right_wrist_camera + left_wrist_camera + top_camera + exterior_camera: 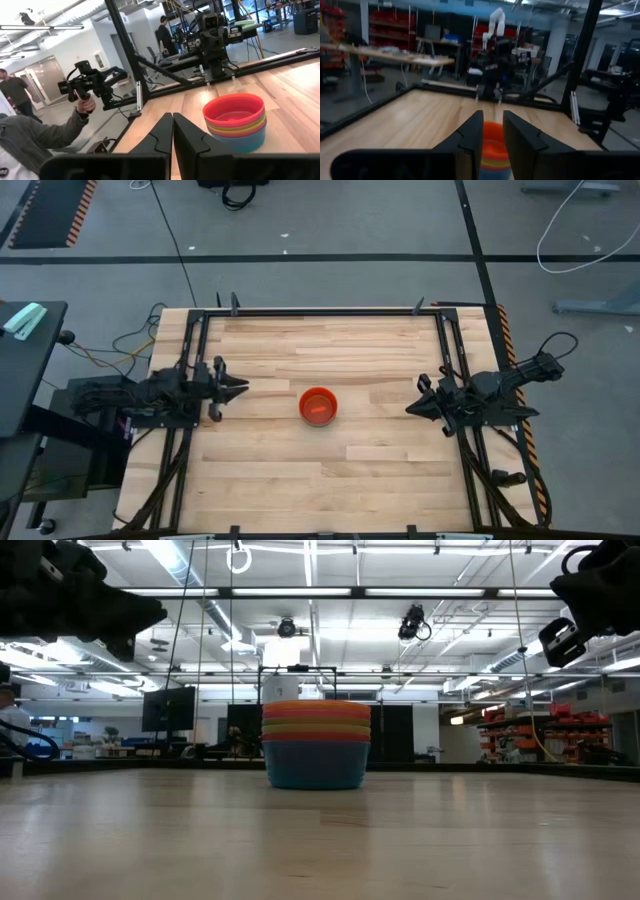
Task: Nest bowls inside each other
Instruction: Return to Home Position
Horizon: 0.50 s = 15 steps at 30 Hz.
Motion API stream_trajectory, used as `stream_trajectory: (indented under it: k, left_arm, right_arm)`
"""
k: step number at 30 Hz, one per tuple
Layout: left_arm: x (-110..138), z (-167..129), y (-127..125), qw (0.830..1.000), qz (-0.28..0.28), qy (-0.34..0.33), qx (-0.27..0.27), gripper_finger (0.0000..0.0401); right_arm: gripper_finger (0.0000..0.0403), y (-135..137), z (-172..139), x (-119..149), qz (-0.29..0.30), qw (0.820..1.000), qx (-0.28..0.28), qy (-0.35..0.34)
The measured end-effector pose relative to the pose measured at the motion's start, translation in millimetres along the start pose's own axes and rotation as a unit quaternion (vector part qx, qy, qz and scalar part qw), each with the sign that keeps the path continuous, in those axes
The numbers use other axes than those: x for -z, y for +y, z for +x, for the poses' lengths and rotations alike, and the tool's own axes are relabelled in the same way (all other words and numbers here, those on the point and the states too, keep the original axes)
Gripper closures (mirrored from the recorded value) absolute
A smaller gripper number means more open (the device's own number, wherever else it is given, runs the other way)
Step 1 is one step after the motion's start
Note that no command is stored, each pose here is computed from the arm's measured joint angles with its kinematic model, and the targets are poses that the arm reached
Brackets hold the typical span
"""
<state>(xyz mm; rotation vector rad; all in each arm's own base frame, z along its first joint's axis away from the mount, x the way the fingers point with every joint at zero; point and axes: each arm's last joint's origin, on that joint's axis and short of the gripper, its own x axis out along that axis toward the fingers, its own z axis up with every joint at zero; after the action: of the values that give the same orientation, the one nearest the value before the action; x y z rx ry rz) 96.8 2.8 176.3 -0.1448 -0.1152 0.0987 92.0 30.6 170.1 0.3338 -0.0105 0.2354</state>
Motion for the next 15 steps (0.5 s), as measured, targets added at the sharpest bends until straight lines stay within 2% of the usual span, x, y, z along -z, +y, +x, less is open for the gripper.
stream_trajectory:
  k: [5,10,15]
  left_arm:
    - [-2.0,0.0,-0.3,0.999,0.034,-0.010,0.001,0.0317]
    - [6.1,-0.2,0.9,0.995,0.094,0.032,-0.001,0.0311]
    - [6.6,-0.2,1.2,0.990,0.137,0.036,-0.001,0.0312]
  right_arm:
    - [0.0384,0.0,0.1,0.1,-0.007,1.000,0.000,0.001]
    - [0.0384,-0.7,0.9,1.2,-0.058,0.998,0.007,0.007]
    - [0.0384,-5.0,2.0,0.7,-0.094,0.995,0.033,0.007]
